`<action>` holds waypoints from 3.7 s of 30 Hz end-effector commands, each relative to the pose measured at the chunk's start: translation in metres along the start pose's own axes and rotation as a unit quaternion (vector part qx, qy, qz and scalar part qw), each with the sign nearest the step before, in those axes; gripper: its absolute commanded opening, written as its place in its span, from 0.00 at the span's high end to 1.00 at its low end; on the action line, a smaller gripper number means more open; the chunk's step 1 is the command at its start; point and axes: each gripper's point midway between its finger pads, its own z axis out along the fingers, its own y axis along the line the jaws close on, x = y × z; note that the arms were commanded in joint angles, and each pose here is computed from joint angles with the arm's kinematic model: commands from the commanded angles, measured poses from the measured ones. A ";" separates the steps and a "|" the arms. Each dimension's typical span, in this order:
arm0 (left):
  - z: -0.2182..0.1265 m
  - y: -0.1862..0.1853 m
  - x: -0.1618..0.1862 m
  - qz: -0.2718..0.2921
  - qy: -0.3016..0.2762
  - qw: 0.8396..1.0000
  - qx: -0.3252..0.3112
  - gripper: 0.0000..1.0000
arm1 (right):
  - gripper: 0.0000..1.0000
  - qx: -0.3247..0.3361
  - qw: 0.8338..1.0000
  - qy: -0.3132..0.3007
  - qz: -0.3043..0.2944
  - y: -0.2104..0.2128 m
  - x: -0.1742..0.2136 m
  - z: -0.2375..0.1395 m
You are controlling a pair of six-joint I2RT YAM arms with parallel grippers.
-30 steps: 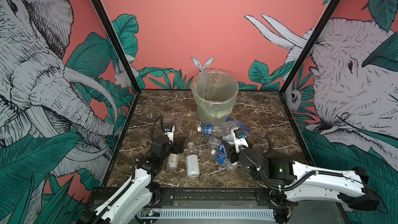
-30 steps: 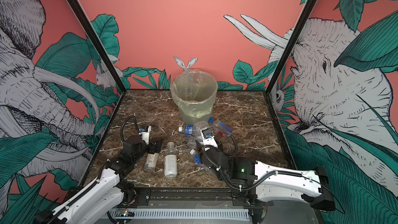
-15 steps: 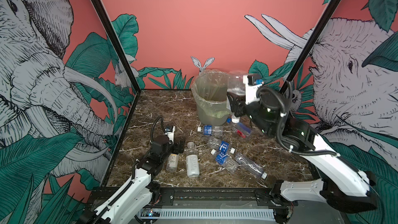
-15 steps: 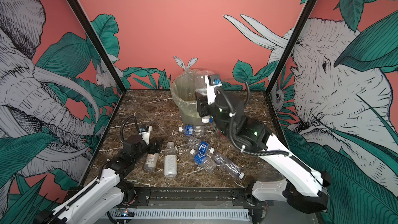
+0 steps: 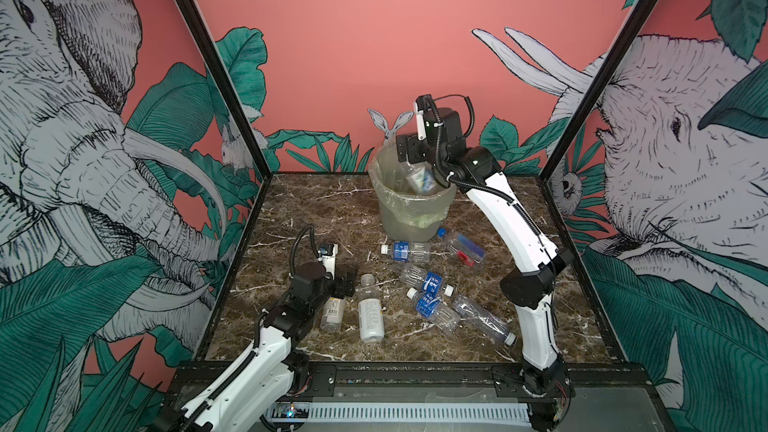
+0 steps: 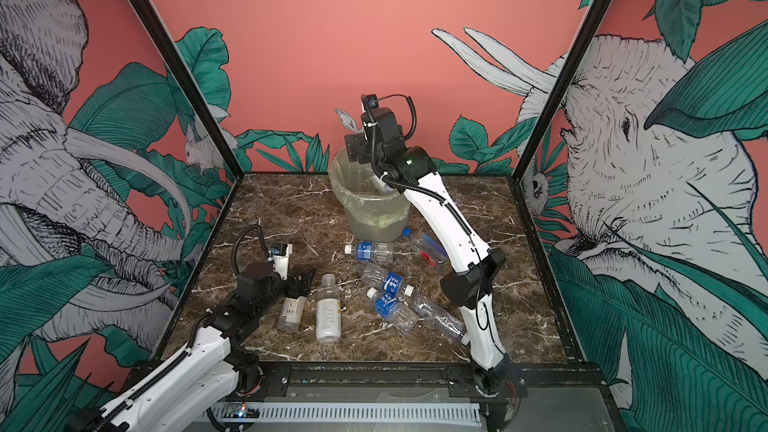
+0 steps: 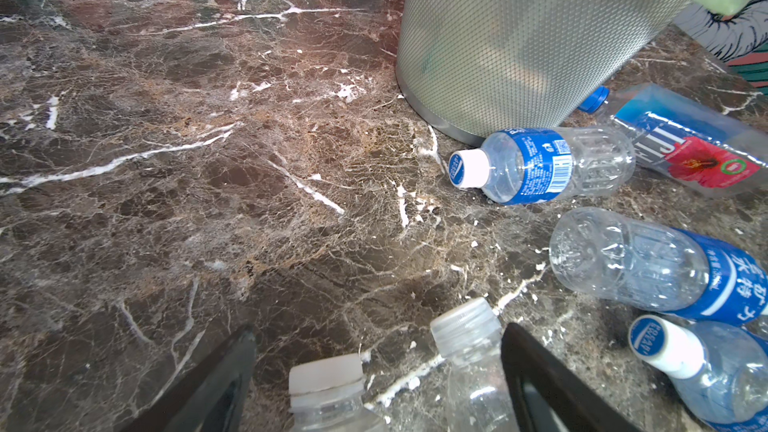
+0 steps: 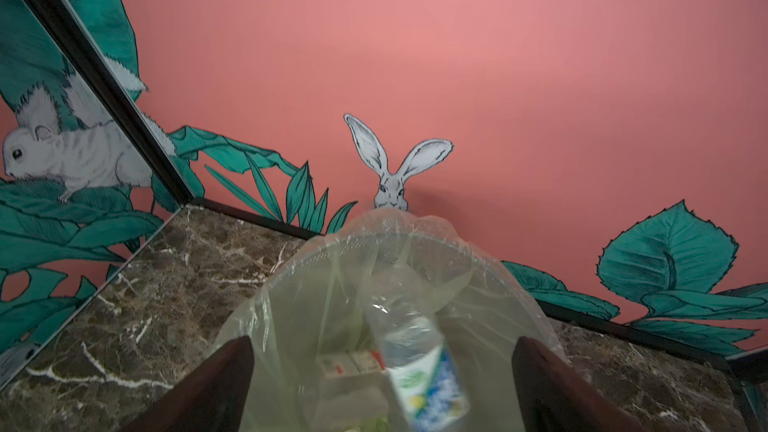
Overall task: Throw the plastic bottles in the bin
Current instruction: 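Lift the bottle over the bin and open the right gripper, then lower the right gripper beside the pile while the left gripper moves over the white-capped bottle, then close the left gripper around the clear white-capped bottle with orange label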
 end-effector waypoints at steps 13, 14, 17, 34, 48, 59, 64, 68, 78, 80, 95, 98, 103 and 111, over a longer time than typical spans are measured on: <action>-0.006 0.003 -0.008 -0.008 -0.019 1.000 -0.010 0.01 | 0.01 -0.006 1.000 -0.016 0.007 -0.043 0.042 -0.117; -0.006 0.003 -0.008 -0.010 -0.018 1.000 -0.011 0.00 | 0.01 -0.003 1.000 -0.011 0.006 -0.046 0.050 -0.120; -0.008 0.010 -0.008 -0.020 -0.014 0.999 -0.030 0.01 | 0.01 0.001 1.000 0.008 0.002 -0.053 0.080 -0.129; -0.028 -0.019 -0.015 -0.023 0.014 0.999 -0.023 0.00 | 0.02 0.062 0.992 0.114 -0.002 -0.101 0.274 -0.163; -0.034 -0.069 0.008 -0.019 0.110 0.993 -0.024 0.01 | 0.02 0.091 0.994 0.063 0.027 -0.123 0.332 -0.179; -0.033 -0.086 0.041 -0.034 0.170 0.984 -0.039 0.01 | 0.02 0.090 0.994 0.049 0.036 -0.124 0.346 -0.176; -0.032 -0.087 0.055 -0.042 0.190 0.980 -0.039 0.01 | 0.02 0.085 0.994 0.056 0.034 -0.122 0.347 -0.175; -0.027 -0.091 0.067 -0.047 0.214 0.975 -0.039 0.01 | 0.02 0.089 0.994 0.053 0.036 -0.123 0.347 -0.176; -0.015 -0.097 0.089 -0.049 0.249 0.966 -0.046 0.01 | 0.06 0.093 0.993 0.057 0.036 -0.125 0.347 -0.176; -0.013 -0.097 0.095 -0.051 0.255 0.964 -0.046 0.03 | 0.08 0.096 0.993 0.057 0.037 -0.126 0.348 -0.176; -0.005 -0.097 0.119 -0.043 0.288 0.955 -0.052 0.14 | 0.11 0.097 0.993 0.066 0.033 -0.125 0.351 -0.173; -0.003 -0.097 0.123 -0.043 0.291 0.954 -0.053 0.18 | 0.12 0.098 0.992 0.069 0.032 -0.124 0.352 -0.172; -0.001 -0.096 0.124 -0.033 0.291 0.955 -0.054 0.23 | 0.12 0.100 0.992 0.070 0.031 -0.125 0.352 -0.172; -0.001 -0.103 0.111 -0.013 0.264 0.964 -0.021 0.42 | 0.13 0.102 0.992 0.074 0.029 -0.125 0.354 -0.170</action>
